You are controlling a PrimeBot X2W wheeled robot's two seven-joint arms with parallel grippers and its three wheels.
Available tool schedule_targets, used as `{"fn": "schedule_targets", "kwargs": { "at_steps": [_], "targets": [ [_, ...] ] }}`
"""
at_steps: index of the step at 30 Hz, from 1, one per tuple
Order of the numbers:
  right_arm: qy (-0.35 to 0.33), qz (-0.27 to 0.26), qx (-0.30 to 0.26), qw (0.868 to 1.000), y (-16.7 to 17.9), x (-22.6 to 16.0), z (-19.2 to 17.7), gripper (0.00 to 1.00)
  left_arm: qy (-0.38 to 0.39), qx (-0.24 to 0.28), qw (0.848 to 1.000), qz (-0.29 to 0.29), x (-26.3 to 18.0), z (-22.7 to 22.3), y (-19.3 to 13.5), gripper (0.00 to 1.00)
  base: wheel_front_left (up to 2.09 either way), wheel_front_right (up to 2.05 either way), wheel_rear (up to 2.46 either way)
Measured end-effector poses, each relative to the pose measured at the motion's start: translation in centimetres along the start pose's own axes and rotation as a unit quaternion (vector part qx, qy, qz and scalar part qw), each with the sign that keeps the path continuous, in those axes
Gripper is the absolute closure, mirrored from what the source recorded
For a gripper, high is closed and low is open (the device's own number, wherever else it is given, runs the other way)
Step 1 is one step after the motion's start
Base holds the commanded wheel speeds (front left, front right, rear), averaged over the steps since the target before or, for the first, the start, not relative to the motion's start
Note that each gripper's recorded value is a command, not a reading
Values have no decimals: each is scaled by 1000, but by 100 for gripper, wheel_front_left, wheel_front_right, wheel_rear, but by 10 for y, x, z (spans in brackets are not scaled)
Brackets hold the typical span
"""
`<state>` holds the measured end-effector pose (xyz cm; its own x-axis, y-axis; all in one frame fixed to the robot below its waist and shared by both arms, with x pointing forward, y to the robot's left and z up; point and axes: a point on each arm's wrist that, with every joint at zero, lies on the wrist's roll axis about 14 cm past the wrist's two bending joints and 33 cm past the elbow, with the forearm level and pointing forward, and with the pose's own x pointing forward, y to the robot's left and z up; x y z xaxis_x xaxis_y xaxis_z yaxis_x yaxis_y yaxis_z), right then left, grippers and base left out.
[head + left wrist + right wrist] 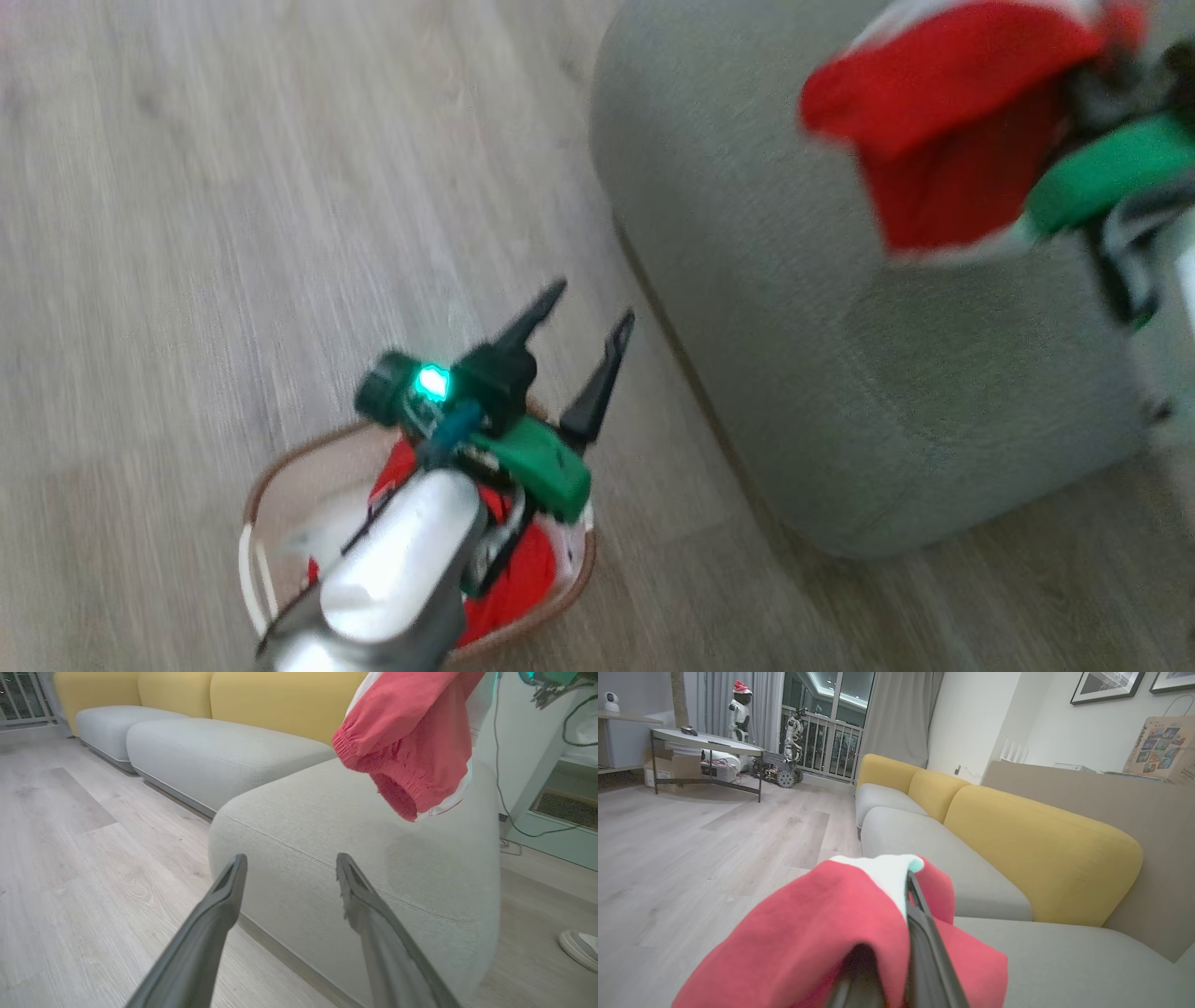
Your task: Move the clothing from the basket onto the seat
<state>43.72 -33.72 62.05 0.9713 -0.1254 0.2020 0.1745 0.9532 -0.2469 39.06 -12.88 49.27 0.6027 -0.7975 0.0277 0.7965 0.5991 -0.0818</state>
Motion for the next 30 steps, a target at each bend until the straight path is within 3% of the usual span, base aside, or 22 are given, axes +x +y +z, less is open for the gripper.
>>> {"fn": "schedule_targets", "kwargs": {
  "at_steps": [9, 13, 23, 29, 30],
  "targets": [
    [-2, -59, -49, 997, -52, 101, 1, 100, 6, 21, 999, 39, 10, -16, 71, 0, 0, 0, 0],
    [7, -81, -53, 995, -58, 136, -17, 100, 21, 15, 998, 58, 8, -35, 95, 0, 0, 0, 0],
    [119, -105, -26, 987, -31, 158, -145, 100, 69, -7, 994, 88, -3, -85, 130, 0, 0, 0, 0],
    [188, -82, -10, 979, 15, 145, -216, 100, 85, -9, 992, 94, -5, -107, 139, 0, 0, 0, 0],
    [197, -78, -8, 977, 21, 141, -223, 84, 88, -11, 992, 94, -5, -111, 139, 0, 0, 0, 0]
  ]
}}
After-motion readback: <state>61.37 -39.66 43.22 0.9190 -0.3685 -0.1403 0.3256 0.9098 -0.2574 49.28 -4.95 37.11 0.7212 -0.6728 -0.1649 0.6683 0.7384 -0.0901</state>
